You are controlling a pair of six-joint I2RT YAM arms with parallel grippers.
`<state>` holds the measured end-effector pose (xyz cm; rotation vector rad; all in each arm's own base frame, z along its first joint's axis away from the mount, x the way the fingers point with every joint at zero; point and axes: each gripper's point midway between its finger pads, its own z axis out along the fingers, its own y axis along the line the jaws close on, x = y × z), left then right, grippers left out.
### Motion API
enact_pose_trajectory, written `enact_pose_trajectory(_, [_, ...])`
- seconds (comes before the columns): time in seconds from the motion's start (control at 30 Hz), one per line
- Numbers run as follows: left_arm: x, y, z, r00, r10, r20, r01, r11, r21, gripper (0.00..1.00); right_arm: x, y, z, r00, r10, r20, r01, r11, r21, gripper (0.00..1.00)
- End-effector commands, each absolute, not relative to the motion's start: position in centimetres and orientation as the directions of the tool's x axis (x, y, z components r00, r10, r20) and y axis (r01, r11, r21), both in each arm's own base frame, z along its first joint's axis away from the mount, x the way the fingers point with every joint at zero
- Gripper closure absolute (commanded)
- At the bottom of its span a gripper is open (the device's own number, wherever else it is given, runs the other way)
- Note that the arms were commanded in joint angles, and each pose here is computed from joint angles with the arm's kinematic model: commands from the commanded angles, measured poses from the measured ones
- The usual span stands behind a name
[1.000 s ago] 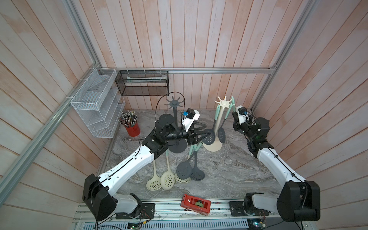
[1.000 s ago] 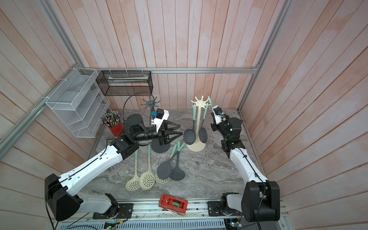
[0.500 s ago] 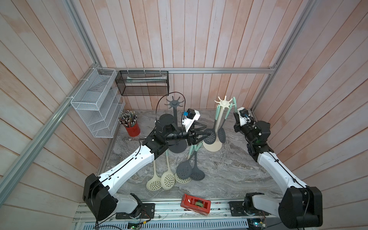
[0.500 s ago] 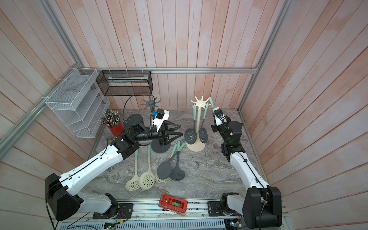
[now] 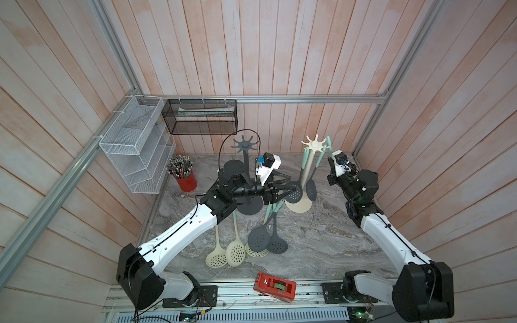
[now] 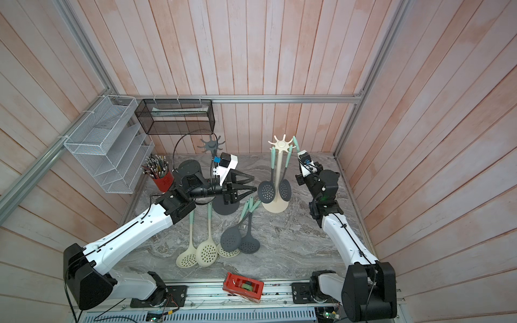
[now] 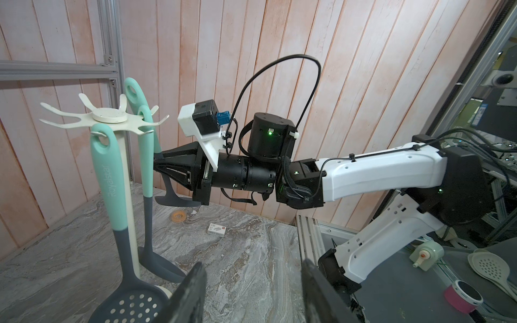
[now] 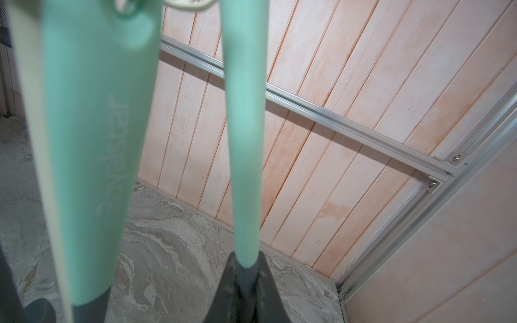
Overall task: Hang the skimmer on the kitchen utensil rack
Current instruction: Hang the skimmer on the rack.
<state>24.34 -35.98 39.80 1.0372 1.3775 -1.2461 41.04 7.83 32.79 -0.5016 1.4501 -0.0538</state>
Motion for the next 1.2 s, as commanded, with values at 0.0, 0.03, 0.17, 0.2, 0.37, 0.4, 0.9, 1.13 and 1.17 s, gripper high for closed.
enact_pose_trajectory(0.0, [24.4, -36.1, 40.6, -0.152, -0.031, -0.988, 0.984, 0.093, -0.155, 0.44, 41.2, 7.9, 34.0, 0.173, -0.355, -0.919, -0.232, 0.892, -0.388, 1.0])
enact_pose_trajectory(0.03, [24.4, -36.1, 40.5, -0.154, -0.03, -0.988, 0.983, 0.093, -0.156, 0.44, 41.3, 7.8, 33.9, 0.169, -0.356, -0.919, -0.228, 0.893, -0.388, 1.0])
enact_pose_trajectory(0.17, [24.3, -36.2, 40.5, -0.156, -0.03, -0.987, 0.983, 0.088, -0.158, 0.44, 41.4, 7.4, 33.8, 0.162, -0.359, -0.919, -0.205, 0.899, -0.388, 1.0])
enact_pose_trajectory(0.2, [24.3, -36.2, 40.5, -0.158, -0.028, -0.987, 0.983, 0.088, -0.16, 0.45, 41.4, 7.3, 33.8, 0.16, -0.36, -0.919, -0.2, 0.9, -0.387, 1.0])
enact_pose_trajectory(0.37, [24.4, -36.1, 40.5, -0.159, -0.028, -0.987, 0.983, 0.09, -0.161, 0.45, 41.1, 6.6, 34.6, 0.175, -0.35, -0.92, -0.154, 0.913, -0.377, 1.0])
enact_pose_trajectory(0.4, [24.3, -36.2, 40.5, -0.158, -0.028, -0.987, 0.983, 0.088, -0.16, 0.44, 41.0, 6.6, 34.9, 0.184, -0.346, -0.92, -0.148, 0.916, -0.374, 1.0])
enact_pose_trajectory(0.9, [24.1, -36.1, 40.5, -0.156, -0.029, -0.987, 0.984, 0.081, -0.158, 0.45, 41.9, 7.6, 33.9, 0.157, -0.384, -0.91, -0.169, 0.897, -0.408, 1.0])
enact_pose_trajectory(1.13, [24.1, -36.2, 40.4, -0.156, -0.027, -0.987, 0.984, 0.08, -0.158, 0.45, 42.1, 7.2, 34.1, 0.151, -0.391, -0.908, -0.143, 0.9, -0.412, 1.0])
enact_pose_trajectory(1.17, [24.2, -36.1, 40.5, -0.155, -0.028, -0.988, 0.984, 0.081, -0.156, 0.44, 42.1, 7.1, 34.2, 0.152, -0.389, -0.909, -0.134, 0.903, -0.409, 1.0])
